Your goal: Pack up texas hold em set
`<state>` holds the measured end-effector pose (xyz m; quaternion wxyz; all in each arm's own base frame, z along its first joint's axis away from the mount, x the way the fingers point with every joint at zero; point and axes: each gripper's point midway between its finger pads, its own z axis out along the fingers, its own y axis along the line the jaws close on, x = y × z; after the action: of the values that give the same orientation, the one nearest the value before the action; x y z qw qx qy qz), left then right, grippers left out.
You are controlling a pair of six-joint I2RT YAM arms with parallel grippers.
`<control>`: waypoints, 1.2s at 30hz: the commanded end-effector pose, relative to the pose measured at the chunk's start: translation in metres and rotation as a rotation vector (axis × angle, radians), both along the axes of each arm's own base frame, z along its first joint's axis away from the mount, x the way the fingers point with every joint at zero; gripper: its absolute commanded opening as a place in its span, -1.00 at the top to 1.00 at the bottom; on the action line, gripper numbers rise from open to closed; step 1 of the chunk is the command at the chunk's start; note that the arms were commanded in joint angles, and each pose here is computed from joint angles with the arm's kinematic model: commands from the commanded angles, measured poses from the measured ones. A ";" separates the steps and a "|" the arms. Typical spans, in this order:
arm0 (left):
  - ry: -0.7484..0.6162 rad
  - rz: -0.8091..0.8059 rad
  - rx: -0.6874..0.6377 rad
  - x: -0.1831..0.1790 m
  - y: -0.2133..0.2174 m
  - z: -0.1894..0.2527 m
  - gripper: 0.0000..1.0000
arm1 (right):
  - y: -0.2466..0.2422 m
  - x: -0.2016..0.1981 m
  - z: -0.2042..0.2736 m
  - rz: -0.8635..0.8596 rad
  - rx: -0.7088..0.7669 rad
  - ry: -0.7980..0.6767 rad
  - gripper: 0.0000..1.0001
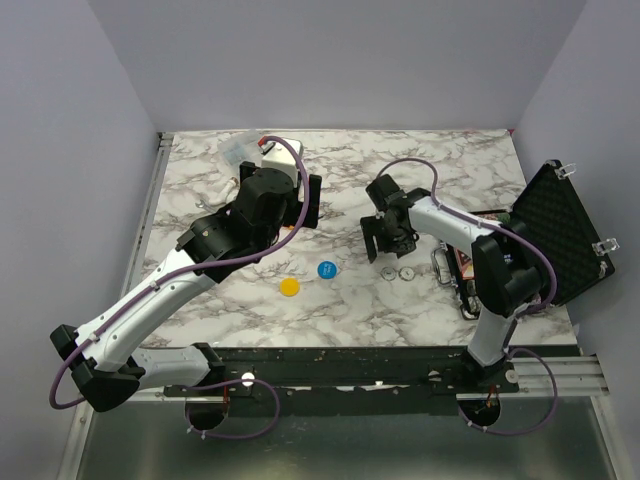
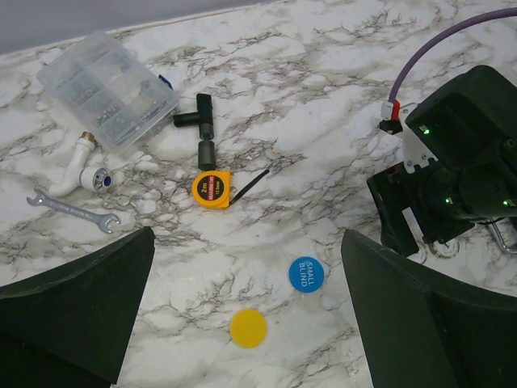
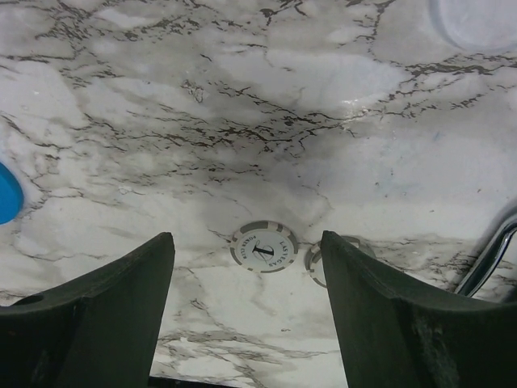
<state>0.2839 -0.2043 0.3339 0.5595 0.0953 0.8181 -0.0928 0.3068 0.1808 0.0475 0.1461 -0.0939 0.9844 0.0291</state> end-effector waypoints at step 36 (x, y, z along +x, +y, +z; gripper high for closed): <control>0.011 -0.043 0.000 -0.002 -0.009 -0.005 -0.97 | -0.004 -0.054 -0.044 0.057 -0.033 0.257 -0.01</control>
<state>0.2830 -0.2073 0.3328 0.5564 0.1007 0.8189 -0.0987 0.2756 0.1772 0.0144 0.0560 -0.1225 0.9906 0.0218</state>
